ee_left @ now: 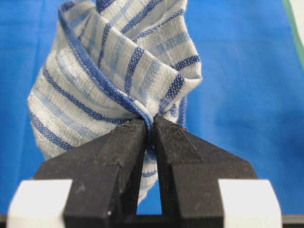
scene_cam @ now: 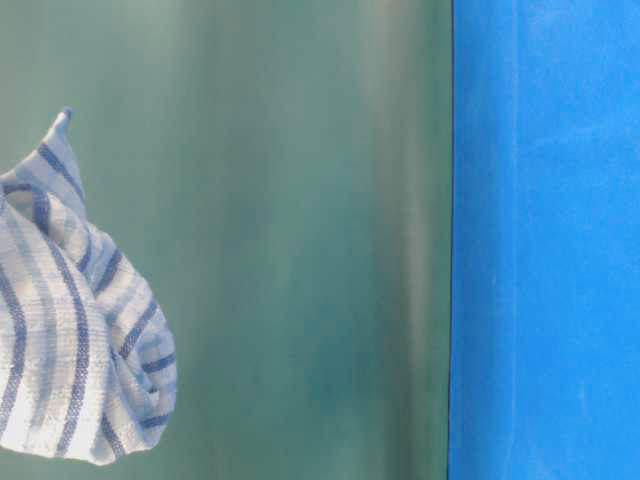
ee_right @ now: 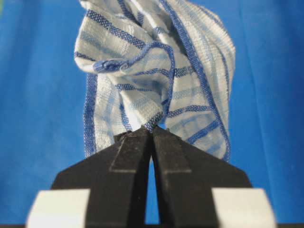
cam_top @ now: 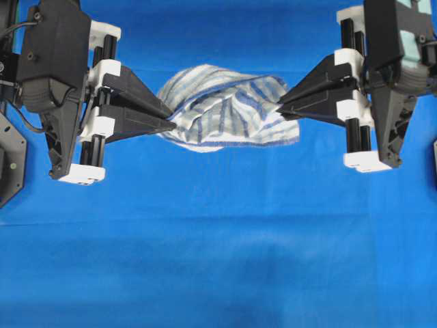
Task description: Lift the towel with both arms.
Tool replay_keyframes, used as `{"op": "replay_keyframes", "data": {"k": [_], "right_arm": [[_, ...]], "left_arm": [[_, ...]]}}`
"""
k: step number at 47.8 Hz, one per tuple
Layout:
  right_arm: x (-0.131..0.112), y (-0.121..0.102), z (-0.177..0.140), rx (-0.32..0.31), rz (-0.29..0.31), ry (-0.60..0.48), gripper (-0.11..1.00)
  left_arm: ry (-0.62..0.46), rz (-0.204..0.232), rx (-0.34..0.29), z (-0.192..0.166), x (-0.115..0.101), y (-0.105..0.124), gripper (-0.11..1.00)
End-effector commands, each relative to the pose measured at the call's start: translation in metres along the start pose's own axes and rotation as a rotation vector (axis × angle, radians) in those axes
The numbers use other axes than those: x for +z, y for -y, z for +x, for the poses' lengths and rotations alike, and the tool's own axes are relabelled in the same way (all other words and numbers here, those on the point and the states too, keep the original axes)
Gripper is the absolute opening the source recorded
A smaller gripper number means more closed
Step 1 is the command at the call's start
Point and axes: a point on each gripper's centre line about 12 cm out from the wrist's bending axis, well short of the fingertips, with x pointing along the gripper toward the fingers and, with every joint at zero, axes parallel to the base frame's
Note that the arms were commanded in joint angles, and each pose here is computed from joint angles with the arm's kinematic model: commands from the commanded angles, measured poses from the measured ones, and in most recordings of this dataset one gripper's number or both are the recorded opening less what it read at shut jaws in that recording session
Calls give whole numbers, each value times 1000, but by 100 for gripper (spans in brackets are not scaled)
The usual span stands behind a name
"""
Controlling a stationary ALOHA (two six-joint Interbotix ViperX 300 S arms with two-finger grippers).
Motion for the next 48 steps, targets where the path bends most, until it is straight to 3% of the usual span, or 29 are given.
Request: {"op": "replay_keyframes", "data": {"k": [1,5,9,12,16,23,27,48], "right_arm": [[11,1,-8,-1,4,40,14],[10,1,-7,-8,-3,36,39],[9,3,-6,-20,-12,32,62],[8,3,-5,-25,-17,28,69],[8,3,-4,-26,-18,25,65],[-1,3,5,-25,-17,-4,66],[-12,2,16,-23,-17,-40,66],[-112,-16,105,21,38,-189,65]], "left_arm": [[31,4,-1,-7,8,1,8],[34,2,-3,-7,8,1,28],[31,0,-1,-7,5,1,55],[28,0,-1,-7,3,1,73],[28,-3,-2,-9,1,1,89],[22,-5,-3,-8,-3,1,86],[-5,-5,-3,1,-16,1,87],[-137,-4,-14,65,-132,8,87]]}}
